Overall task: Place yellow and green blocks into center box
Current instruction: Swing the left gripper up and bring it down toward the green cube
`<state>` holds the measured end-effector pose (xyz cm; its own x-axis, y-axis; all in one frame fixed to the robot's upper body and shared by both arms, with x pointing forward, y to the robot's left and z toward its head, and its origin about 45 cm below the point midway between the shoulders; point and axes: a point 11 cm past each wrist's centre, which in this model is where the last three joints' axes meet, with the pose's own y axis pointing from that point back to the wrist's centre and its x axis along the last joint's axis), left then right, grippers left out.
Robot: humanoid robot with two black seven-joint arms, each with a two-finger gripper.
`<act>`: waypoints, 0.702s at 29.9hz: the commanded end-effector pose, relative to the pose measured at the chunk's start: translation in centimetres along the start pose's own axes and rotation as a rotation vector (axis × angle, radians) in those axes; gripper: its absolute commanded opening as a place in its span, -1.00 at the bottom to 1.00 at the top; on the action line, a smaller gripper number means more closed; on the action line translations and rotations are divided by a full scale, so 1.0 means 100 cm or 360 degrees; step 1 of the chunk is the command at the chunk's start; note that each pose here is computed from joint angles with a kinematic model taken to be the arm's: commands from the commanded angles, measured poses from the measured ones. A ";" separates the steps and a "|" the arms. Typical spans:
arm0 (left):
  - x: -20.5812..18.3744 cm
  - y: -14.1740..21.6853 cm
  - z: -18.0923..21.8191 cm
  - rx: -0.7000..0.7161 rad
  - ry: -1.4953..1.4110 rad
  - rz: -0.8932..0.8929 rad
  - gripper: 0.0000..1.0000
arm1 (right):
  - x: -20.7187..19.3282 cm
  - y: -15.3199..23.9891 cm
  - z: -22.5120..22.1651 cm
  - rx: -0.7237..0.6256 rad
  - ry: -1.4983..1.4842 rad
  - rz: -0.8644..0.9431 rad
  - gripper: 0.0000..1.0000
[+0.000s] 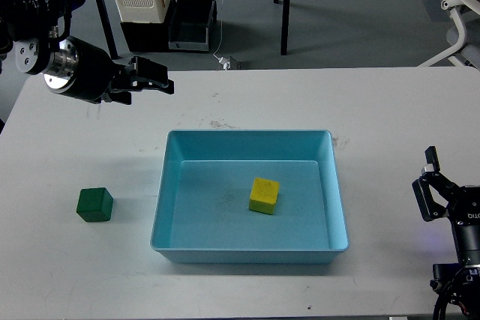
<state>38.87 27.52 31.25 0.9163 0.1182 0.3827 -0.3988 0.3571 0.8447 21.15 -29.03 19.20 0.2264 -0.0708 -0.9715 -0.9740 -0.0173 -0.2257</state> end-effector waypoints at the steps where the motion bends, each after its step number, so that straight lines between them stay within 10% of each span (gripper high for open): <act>1: -0.009 0.006 -0.035 0.0152 -0.0039 -0.0018 1.00 | 0.001 0.001 0.001 -0.0005 -0.0001 0.0005 1.00; 21: -0.087 -0.009 -0.105 0.0270 0.0022 -0.0263 1.00 | 0.003 0.004 0.000 -0.0001 0.0004 0.0024 1.00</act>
<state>31.90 36.70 24.66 0.9624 0.0873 0.2572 -0.2696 0.1926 0.9435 20.95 -28.87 18.79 0.2129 -0.0702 -0.9746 -0.9771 -0.0217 -0.2118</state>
